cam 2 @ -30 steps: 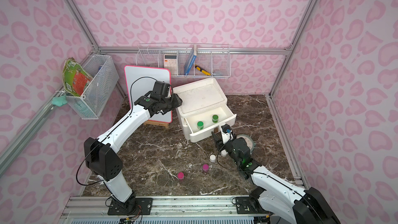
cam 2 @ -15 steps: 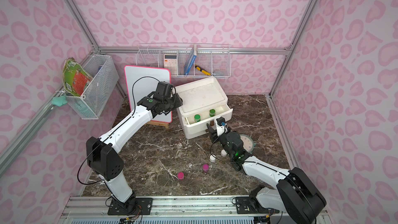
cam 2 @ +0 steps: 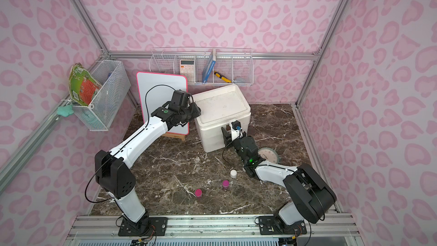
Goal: Put the paint cans in the drawer according to color
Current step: Close the drawer in the storage box, then open the drawer in the storage box.
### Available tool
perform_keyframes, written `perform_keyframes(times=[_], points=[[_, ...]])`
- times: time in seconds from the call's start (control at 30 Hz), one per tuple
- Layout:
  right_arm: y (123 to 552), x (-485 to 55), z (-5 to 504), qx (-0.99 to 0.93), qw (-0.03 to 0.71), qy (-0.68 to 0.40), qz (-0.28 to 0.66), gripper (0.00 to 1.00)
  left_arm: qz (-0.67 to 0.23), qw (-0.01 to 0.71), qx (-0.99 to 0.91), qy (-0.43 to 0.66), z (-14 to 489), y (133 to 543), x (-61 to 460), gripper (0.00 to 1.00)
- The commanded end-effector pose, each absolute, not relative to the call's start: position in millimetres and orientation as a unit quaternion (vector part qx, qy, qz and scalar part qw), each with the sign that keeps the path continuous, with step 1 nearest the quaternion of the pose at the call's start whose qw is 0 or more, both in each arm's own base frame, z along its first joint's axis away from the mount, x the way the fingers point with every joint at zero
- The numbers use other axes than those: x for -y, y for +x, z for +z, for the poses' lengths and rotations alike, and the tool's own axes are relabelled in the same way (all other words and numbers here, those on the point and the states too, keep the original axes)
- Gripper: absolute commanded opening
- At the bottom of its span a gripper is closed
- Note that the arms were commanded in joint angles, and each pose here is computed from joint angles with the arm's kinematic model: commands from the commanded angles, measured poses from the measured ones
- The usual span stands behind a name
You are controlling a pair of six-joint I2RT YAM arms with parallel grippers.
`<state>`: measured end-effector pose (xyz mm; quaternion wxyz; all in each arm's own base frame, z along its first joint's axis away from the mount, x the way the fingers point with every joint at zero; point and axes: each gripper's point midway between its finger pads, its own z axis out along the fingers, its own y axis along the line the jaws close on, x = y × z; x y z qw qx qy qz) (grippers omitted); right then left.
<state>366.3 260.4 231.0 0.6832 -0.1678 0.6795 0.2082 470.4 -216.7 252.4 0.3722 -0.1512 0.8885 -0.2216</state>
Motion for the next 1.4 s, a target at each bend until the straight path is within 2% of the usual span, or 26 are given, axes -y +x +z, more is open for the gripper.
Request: perform_keyframes(times=[0.0, 0.17, 0.3, 0.4, 0.6, 0.7, 1.37], points=[[372.2, -260.9, 247.0, -0.662, 0.703, -0.146, 0.217, 0.49, -0.255, 0.333, -0.9, -0.121, 239.0, 460.3, 239.4, 0.44], [377.4, -264.4, 246.4, -0.663, 0.703, -0.139, 0.216, 0.51, -0.255, 0.334, -0.899, -0.124, 238.9, 460.1, 238.7, 0.45], [368.9, -263.9, 249.7, -0.659, 0.703, -0.149, 0.221, 0.63, -0.252, 0.336, -0.899, -0.125, 238.5, 460.6, 237.6, 0.44], [349.1, -255.4, 246.8, -0.661, 0.695, -0.166, 0.227, 0.67, -0.248, 0.34, -0.898, -0.129, 240.0, 461.4, 235.4, 0.44], [318.6, -222.3, 186.2, -0.724, 0.635, -0.16, 0.217, 0.63, -0.243, 0.346, -0.896, -0.138, 242.1, 462.3, 231.8, 0.44], [316.3, -214.7, 170.0, -0.73, 0.633, -0.144, 0.215, 0.61, -0.245, 0.344, -0.895, -0.14, 241.5, 462.5, 232.5, 0.44], [383.1, -250.6, 155.4, -0.716, 0.648, -0.143, 0.216, 0.52, -0.245, 0.342, -0.896, -0.142, 239.3, 462.8, 232.6, 0.45]])
